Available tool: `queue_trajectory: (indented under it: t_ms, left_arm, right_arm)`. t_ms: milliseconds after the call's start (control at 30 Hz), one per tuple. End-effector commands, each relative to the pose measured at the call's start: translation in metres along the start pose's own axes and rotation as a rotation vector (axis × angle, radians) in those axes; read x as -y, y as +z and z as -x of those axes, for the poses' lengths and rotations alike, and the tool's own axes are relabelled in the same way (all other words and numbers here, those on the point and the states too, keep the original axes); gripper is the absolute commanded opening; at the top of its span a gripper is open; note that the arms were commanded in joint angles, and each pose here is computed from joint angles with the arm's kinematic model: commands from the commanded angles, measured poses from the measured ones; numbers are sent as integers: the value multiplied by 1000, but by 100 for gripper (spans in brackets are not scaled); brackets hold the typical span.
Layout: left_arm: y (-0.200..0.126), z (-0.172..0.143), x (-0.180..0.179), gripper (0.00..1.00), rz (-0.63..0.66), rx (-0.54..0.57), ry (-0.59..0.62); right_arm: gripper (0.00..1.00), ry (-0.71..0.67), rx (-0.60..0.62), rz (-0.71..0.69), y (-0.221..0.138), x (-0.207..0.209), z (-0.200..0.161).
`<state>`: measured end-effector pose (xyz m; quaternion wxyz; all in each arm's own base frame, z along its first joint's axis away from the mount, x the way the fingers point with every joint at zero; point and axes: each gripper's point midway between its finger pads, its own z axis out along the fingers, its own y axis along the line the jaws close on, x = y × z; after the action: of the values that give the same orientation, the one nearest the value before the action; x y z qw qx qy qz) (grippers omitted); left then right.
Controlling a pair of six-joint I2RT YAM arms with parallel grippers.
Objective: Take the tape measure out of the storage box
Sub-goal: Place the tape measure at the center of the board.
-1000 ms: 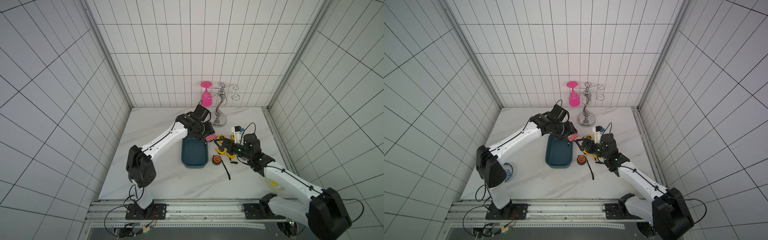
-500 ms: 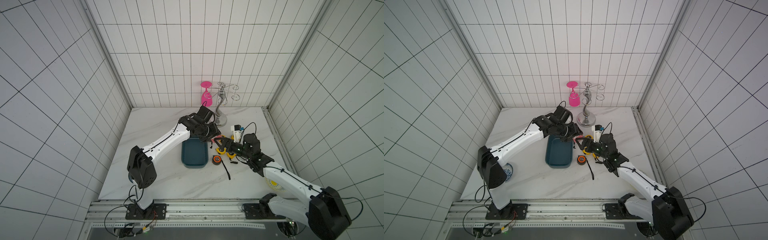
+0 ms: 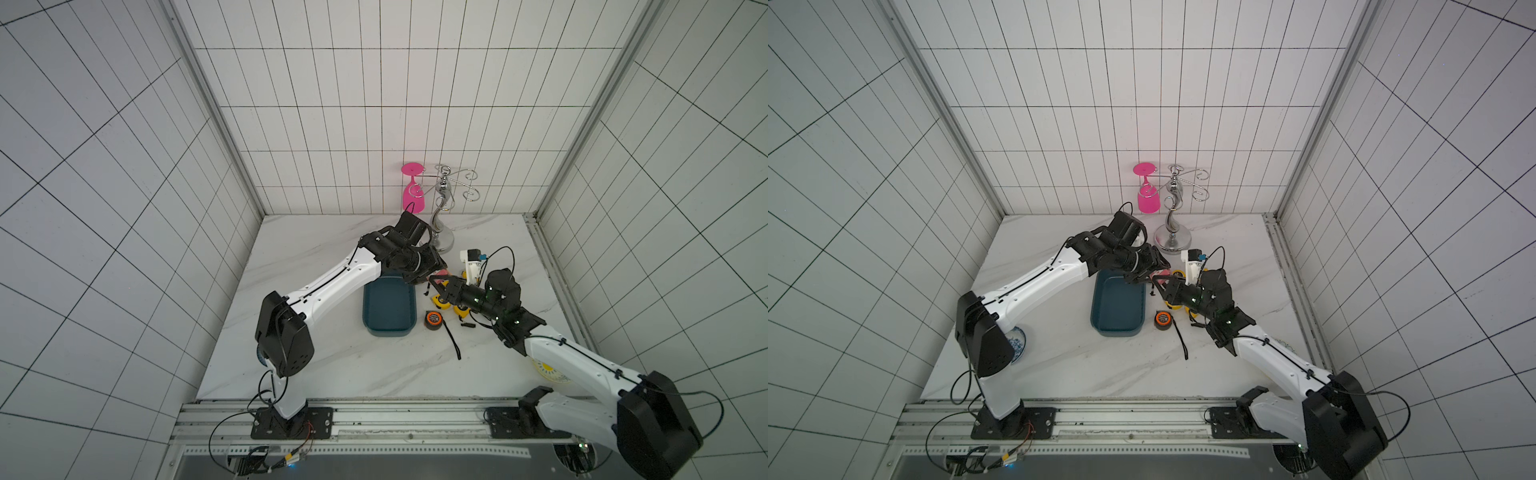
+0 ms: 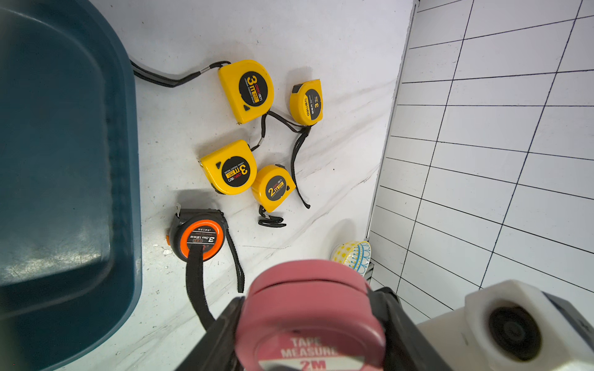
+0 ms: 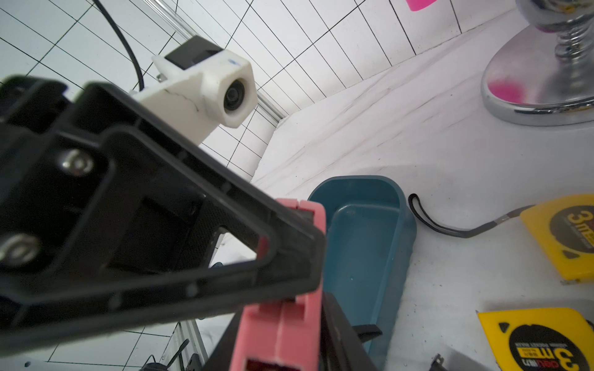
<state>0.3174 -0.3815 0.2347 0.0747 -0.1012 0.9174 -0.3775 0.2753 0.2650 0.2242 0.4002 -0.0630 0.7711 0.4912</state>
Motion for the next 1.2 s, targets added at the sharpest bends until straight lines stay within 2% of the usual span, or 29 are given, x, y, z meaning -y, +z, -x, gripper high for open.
queue_trajectory:
  t_ms: [0,267,300,333,400,467,533,600,867,1167]
  left_arm:
    - [1,-7,11,0,-45,-31,13]
    - [3,-8,10,0,-47,-36,13]
    - [3,-7,10,5,-48,-36,14]
    - [3,-7,10,16,-47,-36,14]
    - [3,-6,9,46,-44,-35,17]
    - [2,-4,7,64,-41,-30,20]
    - [1,-1,3,76,-35,-22,19]
    - [-2,3,0,97,-32,-12,19]
    - [-18,19,-23,98,14,44,15]
    - [-22,17,-54,98,59,50,-9]
  right_arm:
    - [28,0,6,-58,-5,16,-8]
    - [14,8,2,-73,-5,19,-10]
    - [14,9,4,-76,-6,19,-10]
    - [13,9,9,-80,-7,20,-8]
    - [13,9,12,-92,-9,22,-8]
    - [13,17,14,-112,-12,27,-7]
    - [13,37,14,-134,-16,34,-6]
    - [13,65,23,-155,-22,44,-3]
    - [13,197,69,-295,-55,103,7]
    - [14,361,157,-437,-89,176,18]
